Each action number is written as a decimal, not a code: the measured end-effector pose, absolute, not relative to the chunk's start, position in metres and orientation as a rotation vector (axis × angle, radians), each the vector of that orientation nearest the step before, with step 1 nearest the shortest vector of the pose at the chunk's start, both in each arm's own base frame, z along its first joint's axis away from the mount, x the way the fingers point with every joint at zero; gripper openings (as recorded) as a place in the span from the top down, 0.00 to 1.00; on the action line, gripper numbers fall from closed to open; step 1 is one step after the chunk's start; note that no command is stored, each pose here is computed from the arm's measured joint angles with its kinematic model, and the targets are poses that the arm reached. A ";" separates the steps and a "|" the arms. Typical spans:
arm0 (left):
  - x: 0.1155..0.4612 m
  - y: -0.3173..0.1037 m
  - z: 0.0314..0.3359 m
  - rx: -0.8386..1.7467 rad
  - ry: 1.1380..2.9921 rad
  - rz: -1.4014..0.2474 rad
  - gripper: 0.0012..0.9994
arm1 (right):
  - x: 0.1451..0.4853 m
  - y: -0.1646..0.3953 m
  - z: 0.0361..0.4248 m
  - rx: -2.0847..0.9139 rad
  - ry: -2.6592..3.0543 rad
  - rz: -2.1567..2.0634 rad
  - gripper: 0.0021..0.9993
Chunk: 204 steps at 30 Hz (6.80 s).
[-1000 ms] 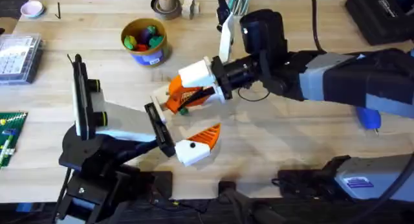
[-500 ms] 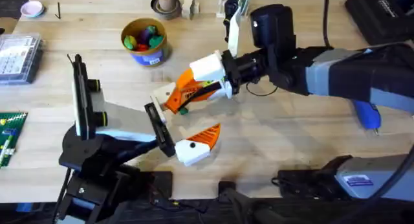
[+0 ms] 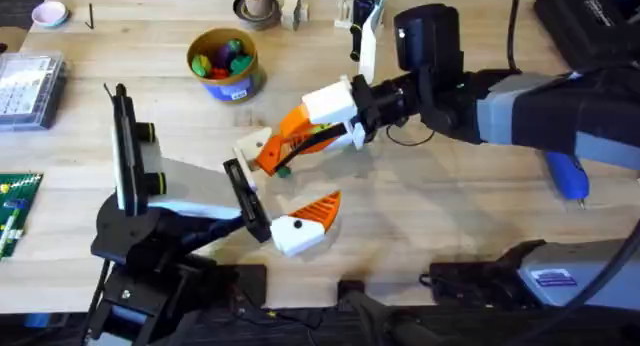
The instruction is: Pick up the gripper from the table and insert it into the empty holder that is missing its gripper. Then pick up a screw, insert it into the mounting hole, and use the screwdriver to tighten it. Finally, clean up the table by picking up the vegetable and placing it into the bucket.
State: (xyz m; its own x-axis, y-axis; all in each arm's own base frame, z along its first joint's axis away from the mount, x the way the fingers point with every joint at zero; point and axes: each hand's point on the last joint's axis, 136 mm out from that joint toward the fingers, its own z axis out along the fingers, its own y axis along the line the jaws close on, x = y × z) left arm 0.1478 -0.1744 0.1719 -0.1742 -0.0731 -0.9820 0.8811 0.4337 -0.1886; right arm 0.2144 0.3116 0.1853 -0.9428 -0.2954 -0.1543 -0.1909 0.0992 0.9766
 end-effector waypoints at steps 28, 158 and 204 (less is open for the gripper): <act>0.149 -0.174 0.173 0.746 1.495 -1.001 0.01 | 0.215 0.311 0.181 0.462 -2.283 -1.966 0.99; 0.127 -0.183 0.181 0.906 1.379 -1.041 0.01 | 0.325 0.195 0.192 0.957 -3.127 -2.014 0.19; 0.126 -0.183 0.181 0.910 1.377 -1.041 0.01 | 0.298 0.212 0.077 1.513 -3.176 -0.518 0.18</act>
State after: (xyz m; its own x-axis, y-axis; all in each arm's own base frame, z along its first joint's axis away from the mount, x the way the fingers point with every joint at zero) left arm 0.1262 -0.1832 0.1806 -0.0730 -0.0443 -0.9964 0.9467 0.3113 -0.0832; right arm 0.2985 0.2118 0.0774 -0.5688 -0.6694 -0.4779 -0.7865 0.6127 0.0779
